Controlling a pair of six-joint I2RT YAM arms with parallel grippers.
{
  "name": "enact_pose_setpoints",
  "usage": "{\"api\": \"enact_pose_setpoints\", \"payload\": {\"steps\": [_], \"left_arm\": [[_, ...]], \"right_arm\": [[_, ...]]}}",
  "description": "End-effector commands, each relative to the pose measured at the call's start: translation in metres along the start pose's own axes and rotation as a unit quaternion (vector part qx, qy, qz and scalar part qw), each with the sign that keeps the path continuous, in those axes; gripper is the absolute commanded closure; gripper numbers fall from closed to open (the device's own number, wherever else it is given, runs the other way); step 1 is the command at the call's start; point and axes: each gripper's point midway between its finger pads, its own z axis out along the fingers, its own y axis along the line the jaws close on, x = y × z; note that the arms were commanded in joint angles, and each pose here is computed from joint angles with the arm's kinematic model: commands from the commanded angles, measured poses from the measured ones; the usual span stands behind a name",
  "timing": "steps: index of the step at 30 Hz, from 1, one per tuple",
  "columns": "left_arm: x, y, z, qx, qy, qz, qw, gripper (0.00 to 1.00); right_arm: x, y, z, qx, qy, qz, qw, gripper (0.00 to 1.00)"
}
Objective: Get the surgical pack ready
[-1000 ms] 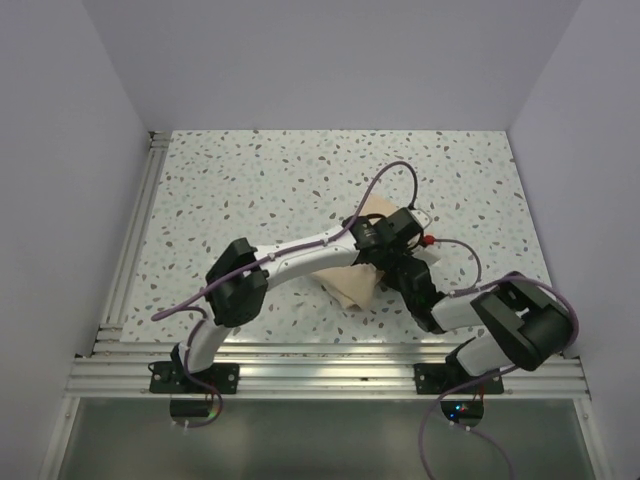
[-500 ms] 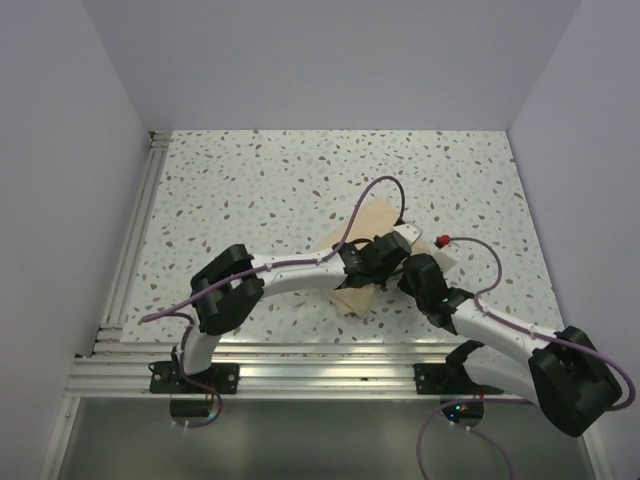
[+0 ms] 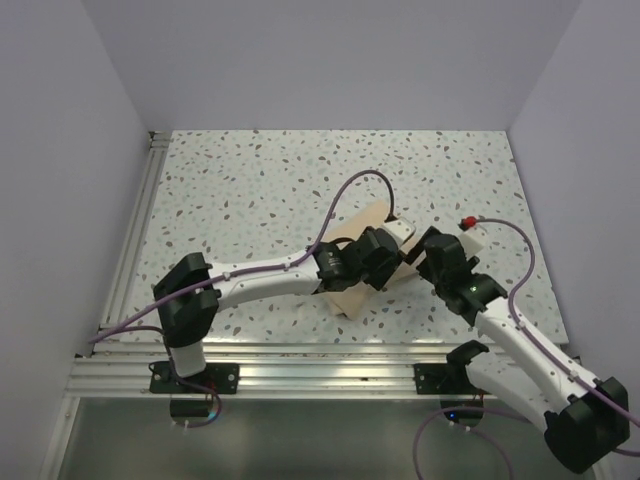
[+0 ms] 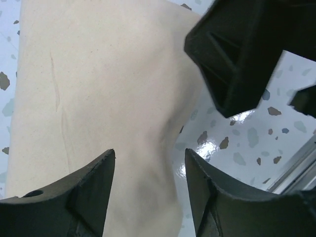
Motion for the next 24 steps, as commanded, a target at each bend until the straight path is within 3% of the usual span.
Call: {"api": "enact_pose_setpoints", "payload": {"steps": [1,5,12,20,21,24], "left_arm": [[-0.005,-0.007,-0.025,0.026,0.000,0.050,0.998,0.38],[0.015,-0.006,-0.027,0.023,0.024,0.098,0.995,0.23],[0.044,0.004,-0.011,-0.003,0.034,0.112,0.993,0.20],[0.046,0.003,-0.010,0.009,0.004,0.092,0.996,0.17],[0.044,0.004,-0.010,0.010,0.000,0.090,0.996,0.11],[0.044,0.002,-0.008,0.017,0.004,0.091,0.996,0.05]], "right_arm": [[0.001,0.016,-0.004,0.006,0.048,-0.021,0.999,0.12],[0.007,0.025,0.001,0.034,0.088,-0.031,0.995,0.11],[0.014,0.037,0.013,0.010,0.111,0.025,0.993,0.11],[0.038,0.043,0.026,0.010,0.166,0.068,0.984,0.06],[0.039,0.045,0.025,0.007,0.173,0.071,0.982,0.05],[0.042,0.048,0.025,0.012,0.183,0.078,0.980,0.02]]}}
